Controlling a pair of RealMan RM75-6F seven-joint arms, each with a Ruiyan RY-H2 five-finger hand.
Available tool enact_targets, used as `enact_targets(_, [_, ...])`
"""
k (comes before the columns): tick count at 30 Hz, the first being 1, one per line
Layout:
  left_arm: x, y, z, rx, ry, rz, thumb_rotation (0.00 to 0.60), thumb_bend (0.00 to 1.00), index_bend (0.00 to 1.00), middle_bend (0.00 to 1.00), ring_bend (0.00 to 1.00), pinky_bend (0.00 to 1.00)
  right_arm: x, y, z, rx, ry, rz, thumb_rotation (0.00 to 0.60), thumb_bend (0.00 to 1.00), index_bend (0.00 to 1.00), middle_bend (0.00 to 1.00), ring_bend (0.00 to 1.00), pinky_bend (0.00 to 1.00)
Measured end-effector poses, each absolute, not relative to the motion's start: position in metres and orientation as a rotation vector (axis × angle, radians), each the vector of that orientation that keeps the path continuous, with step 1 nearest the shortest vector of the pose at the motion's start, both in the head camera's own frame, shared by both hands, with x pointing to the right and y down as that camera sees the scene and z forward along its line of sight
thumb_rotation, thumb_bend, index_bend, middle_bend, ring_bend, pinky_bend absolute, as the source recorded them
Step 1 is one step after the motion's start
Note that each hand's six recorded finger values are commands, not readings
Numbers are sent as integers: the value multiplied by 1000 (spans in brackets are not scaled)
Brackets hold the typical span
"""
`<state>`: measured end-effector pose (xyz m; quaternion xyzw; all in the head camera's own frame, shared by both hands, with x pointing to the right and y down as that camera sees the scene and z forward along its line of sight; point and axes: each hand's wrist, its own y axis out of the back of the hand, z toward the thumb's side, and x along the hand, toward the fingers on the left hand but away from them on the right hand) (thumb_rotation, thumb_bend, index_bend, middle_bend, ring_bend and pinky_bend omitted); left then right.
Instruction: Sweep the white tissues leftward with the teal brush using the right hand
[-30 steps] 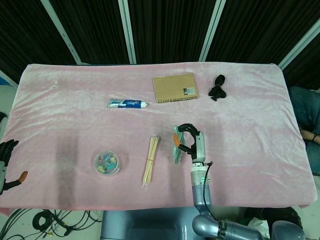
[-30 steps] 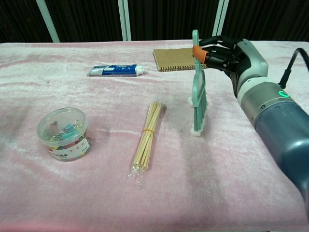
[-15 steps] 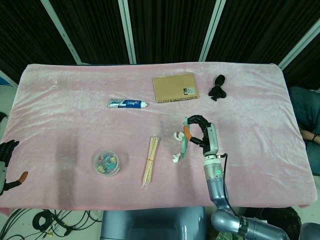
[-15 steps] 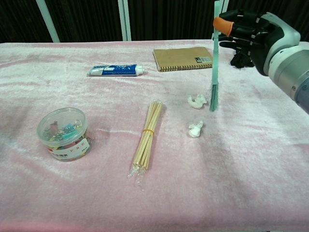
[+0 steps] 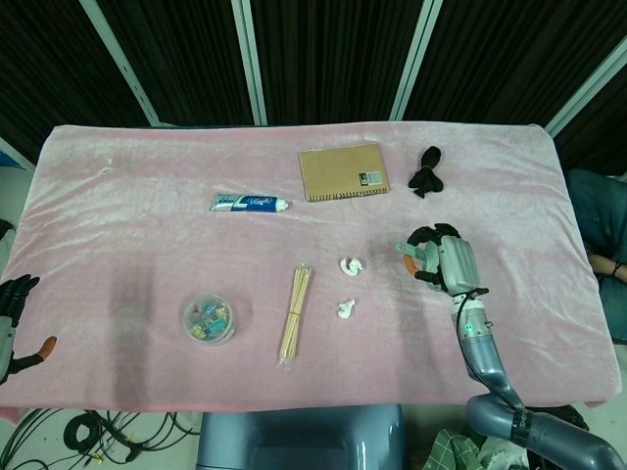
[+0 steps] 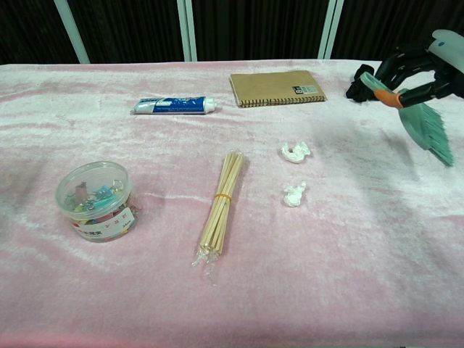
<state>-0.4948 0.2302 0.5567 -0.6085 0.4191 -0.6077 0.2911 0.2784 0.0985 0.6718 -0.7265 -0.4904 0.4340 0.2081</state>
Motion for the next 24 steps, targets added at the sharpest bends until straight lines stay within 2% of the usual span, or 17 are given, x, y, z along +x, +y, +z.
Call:
enact_targets(9, [-495, 230, 557, -1621, 1115, -1625, 600, 282, 94, 49, 0, 0, 292, 113, 686, -2036, -998, 1369, 600, 449, 845, 711, 404, 174])
enact_targets(18, [-495, 230, 557, -1624, 1114, -1632, 600, 282, 95, 49, 0, 0, 285, 122, 710, -2024, -877, 1398, 600, 434, 844, 681, 398, 166])
enact_targets(24, [-495, 230, 558, -1626, 1111, -1633, 600, 283, 90, 47, 0, 0, 283, 126, 719, -2009, -832, 1416, 600, 326, 817, 608, 349, 148])
